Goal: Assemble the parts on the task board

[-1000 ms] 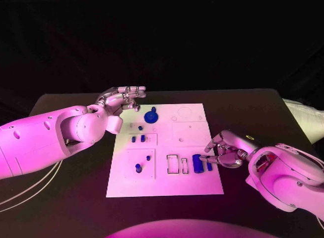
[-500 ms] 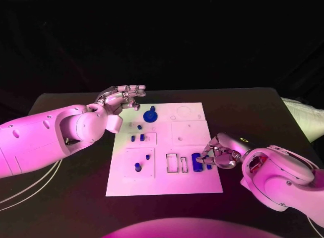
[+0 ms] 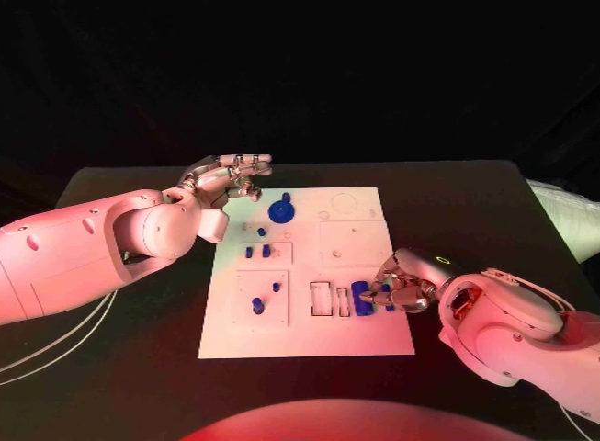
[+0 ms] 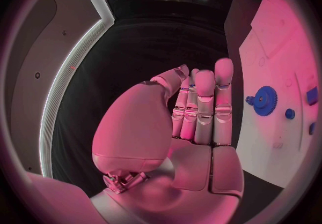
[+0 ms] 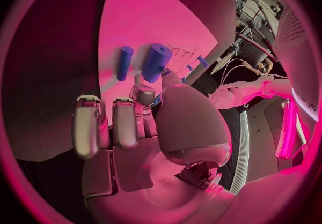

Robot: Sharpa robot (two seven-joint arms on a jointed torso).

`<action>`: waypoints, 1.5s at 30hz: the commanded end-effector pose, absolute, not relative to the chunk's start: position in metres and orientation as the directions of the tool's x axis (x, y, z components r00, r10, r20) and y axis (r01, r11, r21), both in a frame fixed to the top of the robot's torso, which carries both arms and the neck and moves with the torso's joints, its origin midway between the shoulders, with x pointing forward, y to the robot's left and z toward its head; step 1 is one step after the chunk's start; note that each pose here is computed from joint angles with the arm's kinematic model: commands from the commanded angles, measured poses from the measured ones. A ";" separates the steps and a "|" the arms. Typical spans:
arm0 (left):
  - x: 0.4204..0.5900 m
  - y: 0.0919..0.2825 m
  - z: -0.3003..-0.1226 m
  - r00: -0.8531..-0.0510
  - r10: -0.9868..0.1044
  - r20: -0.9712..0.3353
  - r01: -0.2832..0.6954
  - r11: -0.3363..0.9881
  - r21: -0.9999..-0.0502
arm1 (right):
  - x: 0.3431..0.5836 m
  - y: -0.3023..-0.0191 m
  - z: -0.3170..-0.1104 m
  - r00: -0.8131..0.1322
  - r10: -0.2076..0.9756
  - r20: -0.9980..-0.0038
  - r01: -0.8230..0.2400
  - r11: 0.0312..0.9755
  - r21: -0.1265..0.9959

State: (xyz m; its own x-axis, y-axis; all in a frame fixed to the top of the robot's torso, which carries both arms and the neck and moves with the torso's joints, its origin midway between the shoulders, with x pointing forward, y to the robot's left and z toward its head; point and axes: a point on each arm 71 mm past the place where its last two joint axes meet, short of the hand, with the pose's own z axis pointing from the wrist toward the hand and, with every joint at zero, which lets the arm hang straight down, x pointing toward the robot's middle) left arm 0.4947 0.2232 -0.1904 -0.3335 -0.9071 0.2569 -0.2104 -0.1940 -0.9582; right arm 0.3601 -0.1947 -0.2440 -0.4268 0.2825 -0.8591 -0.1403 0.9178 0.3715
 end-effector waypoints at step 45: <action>0.493 0.220 -0.191 -0.372 -0.891 0.261 -0.222 -0.188 -0.957 | 0.349 -0.152 -0.243 -0.477 0.484 -0.734 -0.072 0.811 0.581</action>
State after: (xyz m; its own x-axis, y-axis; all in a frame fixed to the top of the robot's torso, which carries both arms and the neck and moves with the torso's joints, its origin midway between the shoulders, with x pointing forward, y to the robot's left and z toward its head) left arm 0.4936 0.2234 -0.1920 -0.3496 -0.9013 0.2557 -0.2254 -0.1840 -0.9567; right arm 0.3493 -0.1523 -0.2401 -0.4463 0.4735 -0.7593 -0.1019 0.8161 0.5688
